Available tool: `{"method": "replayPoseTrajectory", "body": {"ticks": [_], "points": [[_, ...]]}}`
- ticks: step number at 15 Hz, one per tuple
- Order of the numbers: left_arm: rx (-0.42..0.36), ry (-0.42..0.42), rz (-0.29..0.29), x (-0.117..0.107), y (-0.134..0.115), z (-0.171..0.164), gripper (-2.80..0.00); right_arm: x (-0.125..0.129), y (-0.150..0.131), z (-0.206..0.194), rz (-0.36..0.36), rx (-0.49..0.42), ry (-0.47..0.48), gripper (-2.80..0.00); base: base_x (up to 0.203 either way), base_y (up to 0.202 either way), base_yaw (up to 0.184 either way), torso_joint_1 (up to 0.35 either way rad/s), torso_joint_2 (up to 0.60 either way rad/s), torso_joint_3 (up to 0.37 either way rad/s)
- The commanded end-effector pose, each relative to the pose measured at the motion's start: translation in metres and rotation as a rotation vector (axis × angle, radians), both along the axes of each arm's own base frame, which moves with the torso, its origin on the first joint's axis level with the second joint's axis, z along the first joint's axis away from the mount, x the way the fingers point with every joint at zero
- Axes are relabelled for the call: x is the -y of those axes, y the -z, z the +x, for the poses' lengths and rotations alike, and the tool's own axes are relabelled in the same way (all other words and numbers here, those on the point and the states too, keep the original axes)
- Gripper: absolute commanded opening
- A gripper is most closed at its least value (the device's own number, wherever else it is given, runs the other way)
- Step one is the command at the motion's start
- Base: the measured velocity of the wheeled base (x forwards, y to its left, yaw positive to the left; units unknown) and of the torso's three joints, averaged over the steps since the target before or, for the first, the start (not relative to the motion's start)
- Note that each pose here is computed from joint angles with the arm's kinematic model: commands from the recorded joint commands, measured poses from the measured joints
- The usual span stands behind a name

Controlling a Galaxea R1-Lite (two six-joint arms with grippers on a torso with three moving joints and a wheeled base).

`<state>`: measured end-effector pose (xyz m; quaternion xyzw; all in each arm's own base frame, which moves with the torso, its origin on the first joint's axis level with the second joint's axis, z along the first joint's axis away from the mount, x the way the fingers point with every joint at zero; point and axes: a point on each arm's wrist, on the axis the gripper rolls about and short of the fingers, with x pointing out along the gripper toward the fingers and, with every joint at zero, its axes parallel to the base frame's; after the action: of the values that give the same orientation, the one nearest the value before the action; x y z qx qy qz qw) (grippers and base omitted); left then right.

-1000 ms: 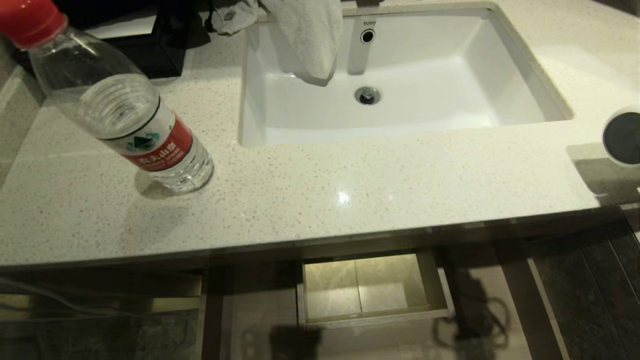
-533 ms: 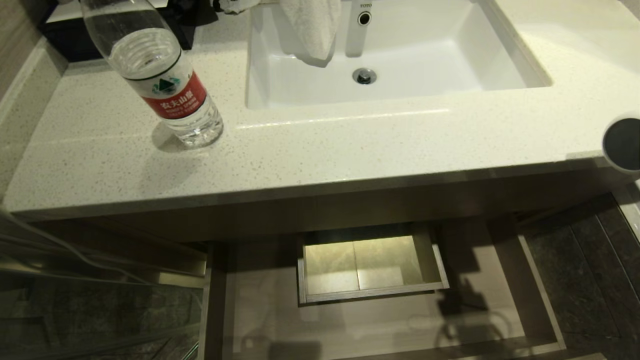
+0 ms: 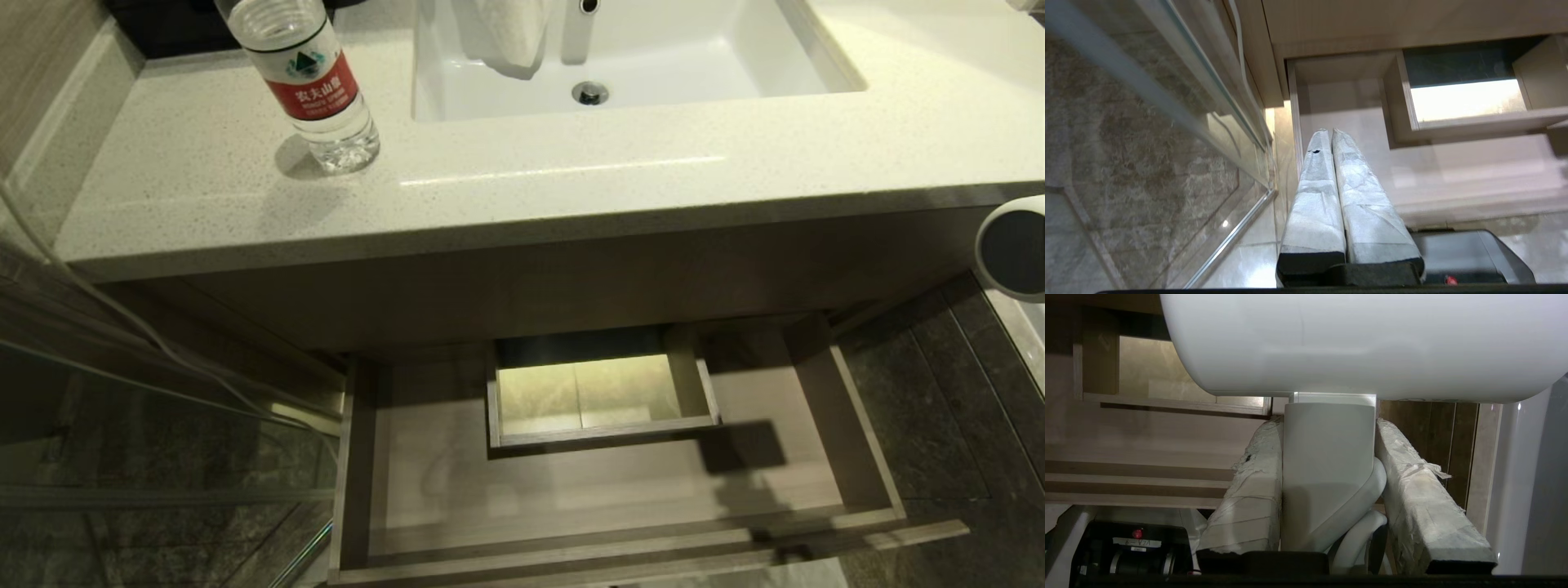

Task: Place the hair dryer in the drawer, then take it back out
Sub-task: Put it into the drawer

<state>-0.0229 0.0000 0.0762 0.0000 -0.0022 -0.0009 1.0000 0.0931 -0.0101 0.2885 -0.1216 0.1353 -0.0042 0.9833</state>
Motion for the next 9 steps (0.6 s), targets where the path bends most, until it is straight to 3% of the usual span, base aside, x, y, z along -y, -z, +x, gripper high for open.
{"method": "replayPoseTrajectory", "body": {"ticks": [1,7,9], "points": [[-0.001,0.000,0.000,0.0000,0.0000,0.0001,-2.80,0.0000,0.0016,-0.0011,-0.001,-0.004,0.001,-2.80,0.000,0.000,0.000,-0.290,0.01,-0.281],[-0.001,0.000,0.000,0.0000,0.0002,0.0001,-2.80,-0.0001,0.0065,-0.0041,0.000,-0.013,0.015,-2.80,0.000,0.000,0.000,-0.275,-0.02,-0.297],[-0.001,0.000,0.000,0.0000,0.0000,0.0001,-2.80,-0.0002,0.0070,-0.0054,0.000,-0.009,0.017,-2.80,0.000,0.000,0.000,-0.277,0.26,-0.006]]}}
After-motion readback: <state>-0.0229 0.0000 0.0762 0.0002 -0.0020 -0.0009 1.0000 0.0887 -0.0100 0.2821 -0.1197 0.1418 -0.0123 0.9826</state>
